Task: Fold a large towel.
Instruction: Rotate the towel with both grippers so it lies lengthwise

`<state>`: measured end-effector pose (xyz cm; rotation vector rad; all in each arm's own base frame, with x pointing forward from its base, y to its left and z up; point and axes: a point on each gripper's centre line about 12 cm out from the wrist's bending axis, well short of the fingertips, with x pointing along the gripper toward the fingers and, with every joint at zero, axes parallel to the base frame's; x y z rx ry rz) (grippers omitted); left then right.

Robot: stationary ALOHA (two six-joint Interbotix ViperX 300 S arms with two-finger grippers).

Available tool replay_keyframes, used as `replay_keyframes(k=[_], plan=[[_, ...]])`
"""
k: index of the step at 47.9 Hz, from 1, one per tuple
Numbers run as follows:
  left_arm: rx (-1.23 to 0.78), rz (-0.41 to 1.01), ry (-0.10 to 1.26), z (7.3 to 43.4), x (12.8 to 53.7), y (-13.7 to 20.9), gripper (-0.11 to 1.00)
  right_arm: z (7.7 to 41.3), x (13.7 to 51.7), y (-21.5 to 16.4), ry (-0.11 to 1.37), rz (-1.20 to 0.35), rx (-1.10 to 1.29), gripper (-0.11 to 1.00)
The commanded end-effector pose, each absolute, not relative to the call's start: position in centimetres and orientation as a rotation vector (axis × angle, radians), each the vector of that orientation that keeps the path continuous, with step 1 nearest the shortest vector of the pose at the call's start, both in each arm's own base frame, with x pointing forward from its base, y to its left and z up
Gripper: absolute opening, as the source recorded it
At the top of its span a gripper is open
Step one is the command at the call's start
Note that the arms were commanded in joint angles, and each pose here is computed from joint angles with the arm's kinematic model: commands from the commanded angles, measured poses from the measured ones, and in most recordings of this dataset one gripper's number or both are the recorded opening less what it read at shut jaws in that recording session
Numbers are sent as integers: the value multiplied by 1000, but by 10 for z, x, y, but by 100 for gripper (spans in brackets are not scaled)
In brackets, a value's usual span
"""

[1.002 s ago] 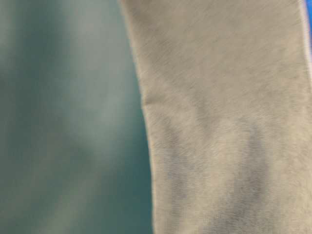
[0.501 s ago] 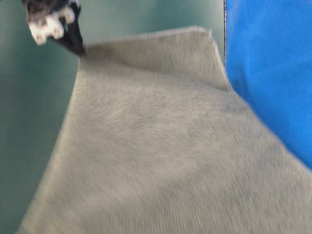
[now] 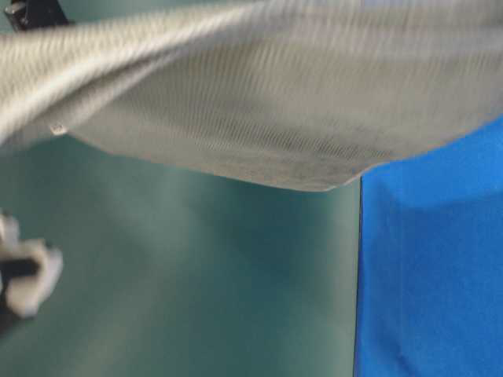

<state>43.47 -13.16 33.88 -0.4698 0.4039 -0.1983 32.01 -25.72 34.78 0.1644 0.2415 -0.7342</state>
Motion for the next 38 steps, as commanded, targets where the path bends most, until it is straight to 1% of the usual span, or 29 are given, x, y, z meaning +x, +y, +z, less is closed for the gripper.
replay_keyframes(k=[1,12,16,21,24,29,38], plan=[[-470,-281,357,359,443,-167,1,360,287,-259,223,-795,153,1],[-478,-293,320,349,505,-191,1,357,228,-223,295,-871,126,1],[-481,-297,298,350,519,-195,1,358,217,-217,316,-894,120,1],[-483,-304,280,349,527,-199,1,355,214,-217,343,-912,130,1],[-480,-302,291,345,526,-200,1,348,221,-221,379,-911,136,1],[-501,-297,338,331,512,-201,1,334,240,-229,444,-891,139,1],[-583,-307,478,283,454,-217,1,292,290,-239,605,-822,123,1]])
